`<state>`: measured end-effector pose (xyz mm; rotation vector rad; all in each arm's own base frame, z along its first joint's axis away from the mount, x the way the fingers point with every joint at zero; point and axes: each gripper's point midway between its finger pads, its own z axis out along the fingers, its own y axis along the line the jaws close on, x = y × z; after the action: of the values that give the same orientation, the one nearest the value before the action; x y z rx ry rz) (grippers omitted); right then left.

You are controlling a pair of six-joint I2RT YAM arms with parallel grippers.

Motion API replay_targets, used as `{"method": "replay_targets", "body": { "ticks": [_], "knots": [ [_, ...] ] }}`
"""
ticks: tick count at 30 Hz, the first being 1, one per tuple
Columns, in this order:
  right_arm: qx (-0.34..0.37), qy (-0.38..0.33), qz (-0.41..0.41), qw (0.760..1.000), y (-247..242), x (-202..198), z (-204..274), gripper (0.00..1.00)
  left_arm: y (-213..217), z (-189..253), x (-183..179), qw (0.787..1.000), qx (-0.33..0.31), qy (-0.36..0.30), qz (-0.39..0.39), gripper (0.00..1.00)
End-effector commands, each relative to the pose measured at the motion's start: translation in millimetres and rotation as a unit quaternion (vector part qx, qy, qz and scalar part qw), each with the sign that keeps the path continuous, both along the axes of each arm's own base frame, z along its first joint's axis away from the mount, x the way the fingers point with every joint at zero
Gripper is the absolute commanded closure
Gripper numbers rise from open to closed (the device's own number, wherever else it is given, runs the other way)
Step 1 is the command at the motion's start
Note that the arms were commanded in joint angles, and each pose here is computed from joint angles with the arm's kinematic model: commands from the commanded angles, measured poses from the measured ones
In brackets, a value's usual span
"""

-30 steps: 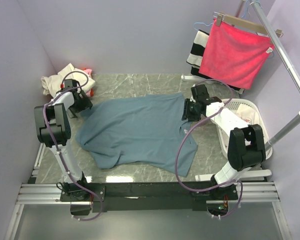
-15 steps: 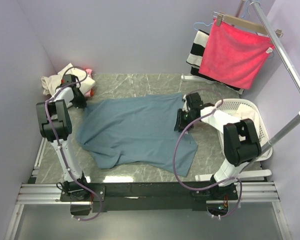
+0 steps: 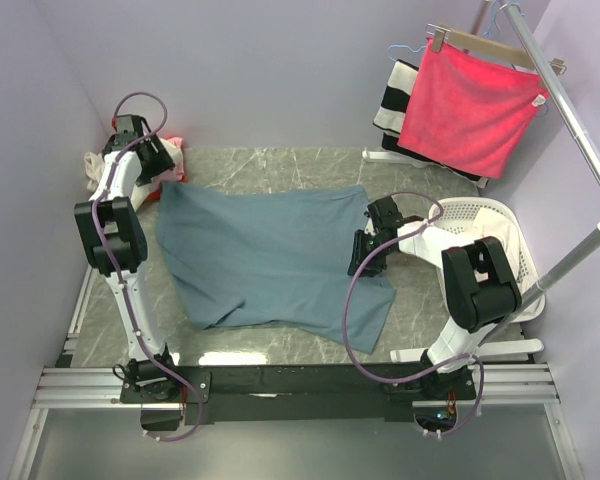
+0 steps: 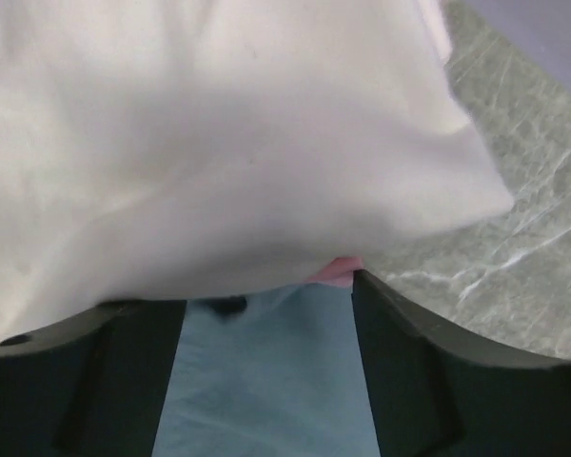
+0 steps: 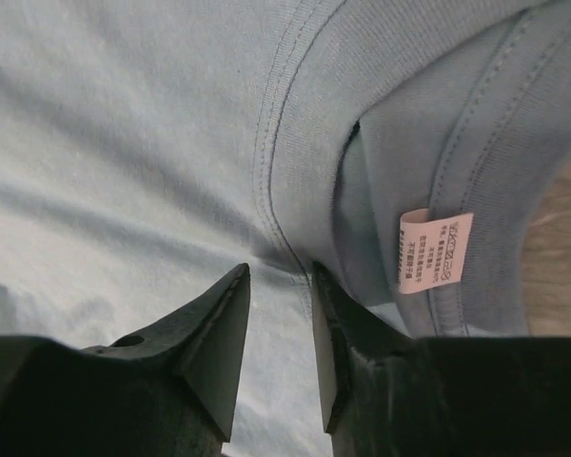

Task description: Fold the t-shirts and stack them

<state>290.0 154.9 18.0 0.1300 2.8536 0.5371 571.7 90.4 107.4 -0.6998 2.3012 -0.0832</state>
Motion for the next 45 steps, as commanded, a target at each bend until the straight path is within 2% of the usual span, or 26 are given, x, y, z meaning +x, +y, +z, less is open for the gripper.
{"method": "replay_targets", "body": {
  "ticks": [1,3,4,5,8,13,14,16,20,22,25,31,36,40,45],
  "knots": [
    [-0.064,-0.047,-0.008,0.997,-22.4,15.3,5.3,0.59,-4.9,48.3,-22.8,0.999,0.01,-0.035,-0.005,0.23],
    [-0.064,-0.056,-0.005,0.996,-22.1,19.1,11.5,0.58,-23.4,49.9,-40.0,0.999,0.009,-0.034,-0.017,0.16],
    [-0.062,-0.066,-0.005,0.996,-20.8,24.5,18.3,0.58,-28.4,77.0,-47.7,0.998,0.024,-0.057,-0.017,0.14],
    [-0.065,-0.071,-0.003,0.995,-21.2,25.9,21.8,0.58,-46.6,80.6,-56.5,0.998,0.031,-0.049,-0.036,0.11],
    [-0.064,-0.087,0.001,0.994,-21.8,29.7,33.7,0.57,-86.7,93.7,-89.4,0.996,0.04,-0.037,-0.075,0.11],
    [-0.071,-0.113,-0.002,0.991,-26.8,30.9,54.8,0.57,-169.2,67.1,-166.3,0.984,0.014,0.017,-0.177,0.12],
    [-0.075,-0.117,-0.007,0.99,-28.9,30.7,58.2,0.57,-176.7,50.7,-182.9,0.982,0.004,0.04,-0.185,0.13],
    [-0.075,-0.138,-0.026,0.987,-31.5,35.1,70.1,0.56,-188.4,45.5,-201.2,0.979,0.008,0.053,-0.196,0.13],
    [-0.034,-0.157,-0.011,0.987,-15.3,40.8,86.7,0.55,-196.3,24.7,-224.1,0.977,-0.014,0.079,-0.199,0.14],
    [0.004,-0.148,0.018,0.989,2.3,33.4,91.3,0.56,-209.4,23.4,-232.4,0.972,-0.032,0.076,-0.221,0.15],
    [0.035,-0.129,0.074,0.988,30.8,9.0,89.3,0.56,-223.4,7.6,-254.0,0.963,-0.04,0.11,-0.244,0.17],
    [0.045,-0.087,0.103,0.99,63.5,-30.2,58.7,0.56,-240.6,-28.6,-281.5,0.954,-0.041,0.156,-0.254,0.19],
    [0.025,-0.037,0.09,0.995,55.9,-53.1,23.7,0.57,-243.3,-52.8,-304.4,0.946,-0.036,0.2,-0.251,0.22],
    [0.009,0.009,0.079,0.997,49.1,-87.5,3.7,0.57,-244.5,-74.1,-343.0,0.935,-0.033,0.259,-0.241,0.26],
    [-0.018,0.065,0.052,0.996,29.1,-139.6,-13.7,0.58,-250.4,-88.7,-400.3,0.91,-0.038,0.329,-0.249,0.29]
  ]
}}
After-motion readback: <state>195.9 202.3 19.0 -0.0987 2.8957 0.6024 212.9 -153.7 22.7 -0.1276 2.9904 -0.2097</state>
